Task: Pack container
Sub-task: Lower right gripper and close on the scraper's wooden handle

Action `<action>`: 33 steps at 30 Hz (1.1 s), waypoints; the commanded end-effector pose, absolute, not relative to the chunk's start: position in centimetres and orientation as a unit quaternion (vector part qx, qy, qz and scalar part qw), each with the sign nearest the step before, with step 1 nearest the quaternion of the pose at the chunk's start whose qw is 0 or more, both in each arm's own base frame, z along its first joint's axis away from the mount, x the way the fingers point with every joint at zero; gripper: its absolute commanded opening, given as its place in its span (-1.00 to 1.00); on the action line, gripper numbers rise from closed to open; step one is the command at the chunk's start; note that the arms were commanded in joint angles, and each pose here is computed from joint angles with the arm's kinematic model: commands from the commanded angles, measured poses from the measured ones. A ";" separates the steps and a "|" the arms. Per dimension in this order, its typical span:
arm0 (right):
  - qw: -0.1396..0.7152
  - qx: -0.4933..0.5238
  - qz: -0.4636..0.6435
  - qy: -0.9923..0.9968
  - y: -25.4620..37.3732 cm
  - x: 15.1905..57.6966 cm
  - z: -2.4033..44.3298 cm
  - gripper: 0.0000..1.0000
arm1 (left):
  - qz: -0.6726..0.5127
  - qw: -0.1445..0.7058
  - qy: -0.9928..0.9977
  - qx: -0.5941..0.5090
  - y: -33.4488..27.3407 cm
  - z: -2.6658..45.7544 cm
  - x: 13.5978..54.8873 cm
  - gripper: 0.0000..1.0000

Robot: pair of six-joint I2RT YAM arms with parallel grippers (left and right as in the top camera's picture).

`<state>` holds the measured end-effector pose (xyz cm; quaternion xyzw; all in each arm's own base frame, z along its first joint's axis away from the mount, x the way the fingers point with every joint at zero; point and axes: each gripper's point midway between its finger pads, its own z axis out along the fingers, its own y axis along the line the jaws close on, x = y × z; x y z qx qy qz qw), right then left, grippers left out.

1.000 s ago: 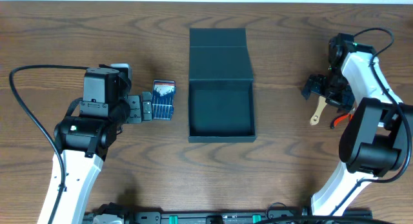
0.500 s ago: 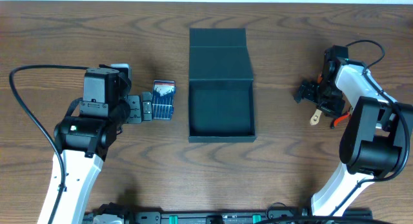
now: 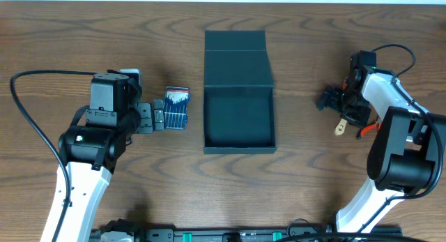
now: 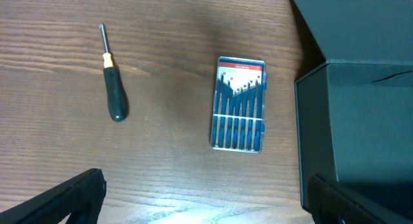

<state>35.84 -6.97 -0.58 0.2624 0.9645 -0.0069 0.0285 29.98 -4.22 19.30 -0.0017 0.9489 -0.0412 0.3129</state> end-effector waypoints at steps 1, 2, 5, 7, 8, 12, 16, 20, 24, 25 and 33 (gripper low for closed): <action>0.005 0.269 -0.022 0.963 -8.0 34.4 -2.3 0.99 | -0.035 0.321 0.946 -0.009 -3.9 20.0 30.4 0.97; 0.004 0.272 -0.022 0.962 -8.3 34.3 -2.3 0.99 | -0.035 0.321 0.946 -0.009 -3.9 20.0 30.4 0.96; 0.002 0.286 -0.022 0.958 -9.2 33.9 -2.3 0.98 | -0.034 0.319 0.947 -0.007 -3.8 20.0 30.3 0.97; 0.000 0.296 -0.022 0.955 -9.9 33.7 -2.3 0.98 | -0.031 0.318 0.948 0.001 -3.8 19.9 30.2 0.97; -0.001 0.300 -0.022 0.954 -10.2 33.5 -2.3 0.98 | -0.030 0.316 0.948 0.003 -3.8 19.9 30.2 0.96; -0.008 0.299 -0.022 0.954 -10.9 33.0 -2.3 0.99 | -0.029 0.316 0.948 0.005 -3.8 19.9 30.1 0.97; -0.012 0.291 -0.022 0.956 -10.7 32.8 -2.3 0.95 | -0.029 0.316 0.948 0.005 -3.8 19.9 30.1 0.97; -0.015 0.291 -0.022 0.956 -10.7 32.7 -2.3 0.90 | -0.029 0.316 0.948 0.005 -3.8 19.9 30.1 0.97; -0.018 0.291 -0.022 0.956 -10.6 32.5 -2.4 0.73 | -0.029 0.316 0.948 0.005 -3.8 19.9 30.1 0.96; -0.019 0.291 -0.022 0.956 -10.6 32.4 -2.4 0.68 | -0.029 0.316 0.948 0.005 -3.8 19.9 30.1 0.97; -0.029 0.291 -0.022 0.956 -10.3 31.4 -3.3 0.15 | -0.029 0.316 0.948 0.005 -3.8 19.9 30.1 0.97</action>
